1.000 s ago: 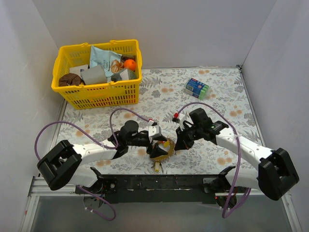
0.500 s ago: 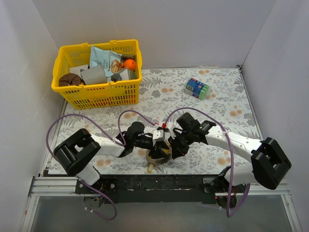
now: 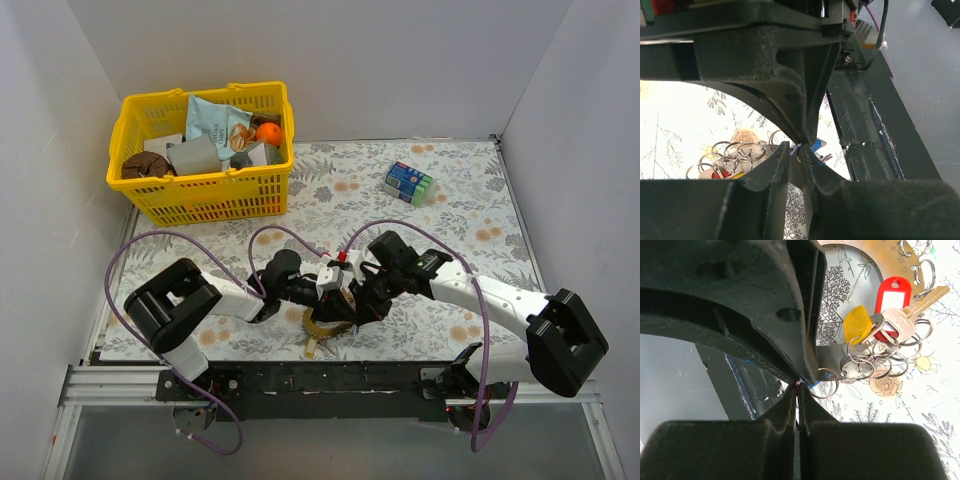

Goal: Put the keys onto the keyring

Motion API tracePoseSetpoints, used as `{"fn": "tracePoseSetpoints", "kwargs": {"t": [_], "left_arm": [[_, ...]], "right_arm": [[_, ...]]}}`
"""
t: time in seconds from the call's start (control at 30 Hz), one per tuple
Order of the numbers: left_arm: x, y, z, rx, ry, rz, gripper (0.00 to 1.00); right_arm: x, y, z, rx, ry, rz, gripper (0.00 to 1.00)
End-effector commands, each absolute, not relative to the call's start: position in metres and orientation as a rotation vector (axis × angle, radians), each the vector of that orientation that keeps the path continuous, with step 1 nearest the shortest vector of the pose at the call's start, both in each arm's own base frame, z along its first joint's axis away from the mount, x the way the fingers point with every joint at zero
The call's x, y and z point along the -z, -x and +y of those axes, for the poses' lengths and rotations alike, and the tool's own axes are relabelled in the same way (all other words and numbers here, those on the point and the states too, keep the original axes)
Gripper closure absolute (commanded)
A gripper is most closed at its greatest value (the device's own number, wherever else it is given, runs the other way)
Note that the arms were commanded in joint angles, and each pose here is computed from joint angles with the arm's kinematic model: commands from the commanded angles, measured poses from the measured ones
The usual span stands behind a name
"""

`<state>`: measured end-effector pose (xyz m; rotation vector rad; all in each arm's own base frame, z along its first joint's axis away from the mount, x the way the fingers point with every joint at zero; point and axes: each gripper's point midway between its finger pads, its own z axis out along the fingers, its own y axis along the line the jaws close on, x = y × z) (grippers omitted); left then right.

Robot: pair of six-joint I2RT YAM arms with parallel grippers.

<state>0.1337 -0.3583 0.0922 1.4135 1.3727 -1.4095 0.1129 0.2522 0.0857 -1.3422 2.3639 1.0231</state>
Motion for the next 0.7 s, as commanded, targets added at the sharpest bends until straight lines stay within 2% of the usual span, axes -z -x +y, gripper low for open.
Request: {"fn": "tracePoseSetpoints", "kwargs": {"t": [0.0,0.07,0.1,0.13,0.43,0.53,0.57,0.63,0.67], "left_arm": [[-0.103,-0.130,-0.365,1.451,-1.451,1.307,0.88],[-0.099,-0.130,-0.366,1.456,-1.460,1.321,0.91],[-0.098,-0.129,-0.365,1.458,-1.465,1.325,0.98],[-0.097,-0.129,-0.366,1.458,-1.470,1.323,1.00],[-0.101,-0.129,-0.364,1.450,-1.459,1.300,1.00],[-0.106,-0.134,-0.364,1.425,-1.404,1.313,1.00],[-0.108,-0.135,-0.364,1.430,-1.370,1.337,1.00],[-0.117,-0.143,-0.366,1.402,-1.301,1.328,1.00],[-0.117,-0.142,-0.363,1.402,-1.276,1.338,1.00]], "right_arm": [[-0.104,-0.117,0.264,-1.071,1.350,2.252,0.99],[-0.106,-0.118,0.264,-1.069,1.344,2.245,0.99],[-0.106,-0.118,0.265,-1.069,1.344,2.240,0.99],[-0.107,-0.118,0.265,-1.065,1.342,2.236,0.99],[-0.116,-0.128,0.267,-1.027,1.284,2.201,0.99],[-0.120,-0.130,0.268,-1.024,1.257,2.174,0.87],[-0.125,-0.131,0.269,-1.032,1.247,2.153,0.79],[-0.127,-0.130,0.270,-1.050,1.229,2.141,0.72],[-0.127,-0.129,0.270,-1.053,1.230,2.131,0.65]]}}
